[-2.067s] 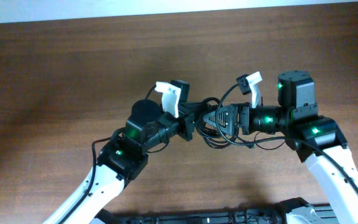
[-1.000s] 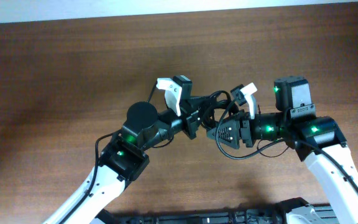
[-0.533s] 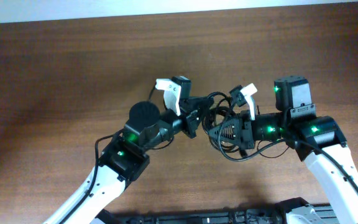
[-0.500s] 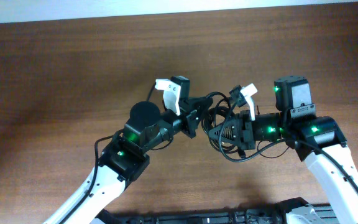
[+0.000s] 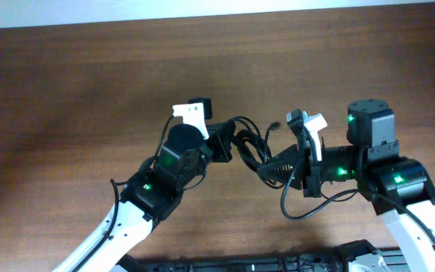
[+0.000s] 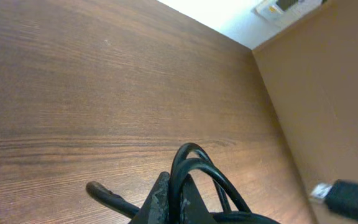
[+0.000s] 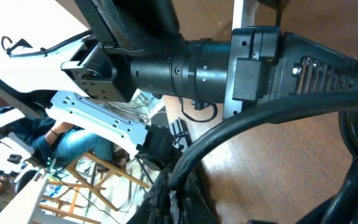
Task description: Untangle cables
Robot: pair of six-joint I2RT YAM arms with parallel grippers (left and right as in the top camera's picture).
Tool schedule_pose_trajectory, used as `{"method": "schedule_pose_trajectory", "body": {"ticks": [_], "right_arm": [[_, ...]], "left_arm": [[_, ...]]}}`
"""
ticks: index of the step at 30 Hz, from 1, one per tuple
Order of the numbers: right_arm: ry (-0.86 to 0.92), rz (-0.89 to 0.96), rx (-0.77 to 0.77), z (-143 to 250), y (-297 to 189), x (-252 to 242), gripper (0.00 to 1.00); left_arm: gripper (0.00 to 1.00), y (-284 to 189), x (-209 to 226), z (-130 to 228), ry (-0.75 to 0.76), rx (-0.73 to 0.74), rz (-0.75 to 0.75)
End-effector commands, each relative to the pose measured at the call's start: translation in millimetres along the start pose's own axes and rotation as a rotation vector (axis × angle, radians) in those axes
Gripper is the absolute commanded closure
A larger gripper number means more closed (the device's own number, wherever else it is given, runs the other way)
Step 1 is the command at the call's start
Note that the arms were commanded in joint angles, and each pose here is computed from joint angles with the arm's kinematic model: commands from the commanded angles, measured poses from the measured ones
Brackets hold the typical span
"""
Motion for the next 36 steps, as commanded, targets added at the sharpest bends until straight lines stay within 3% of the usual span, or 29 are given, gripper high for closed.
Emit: {"method": "schedule_pose_trajectory", "body": {"ticks": [1, 10, 12, 13, 17, 20, 29, 32, 36], "right_arm": [[-0.045, -0.049, -0.022, -6, -3, 16, 0.96], [0.266, 0.343, 0.071, 15, -9, -25, 0.95], [0.331, 0.427, 0.090, 21, -13, -32, 0.81], [0.371, 0.472, 0.097, 25, -15, -35, 0.80], [0.412, 0.518, 0.111, 30, -18, -38, 0.37], [0.424, 0.530, 0.120, 32, -18, -39, 0.25], [0.517, 0.876, 0.202, 49, -46, -54, 0.22], [0.489, 0.966, 0.199, 40, -57, -53, 0.22], [0.312, 0.973, 0.221, 21, -64, -45, 0.22]], "left_arm": [[1.00, -4, 2, -20, -0.047, -0.119, -0.046], [1.00, -15, -9, -24, 0.053, -0.135, 0.000], [1.00, -23, -15, -28, 0.103, -0.154, 0.022], [1.00, -28, -18, -29, 0.130, -0.165, 0.033], [1.00, -47, -30, -36, 0.228, -0.210, 0.077], [1.00, -55, -34, -38, 0.233, -0.226, 0.095], [1.00, -55, -37, -31, 0.290, -0.180, 0.130], [1.00, -55, -40, -27, 0.347, -0.152, 0.155], [1.00, -55, -42, -25, 0.371, -0.135, 0.175]]}}
Point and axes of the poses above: each gripper's point midway between its finger pads, its own y axis out along the fingers, its own x axis along the line the jaws close on, z = x × y, the point moved 6 cm from there along -y, back along the fingers, and after that the axes turned 13 degrees about -y, right-handed, at the moved point
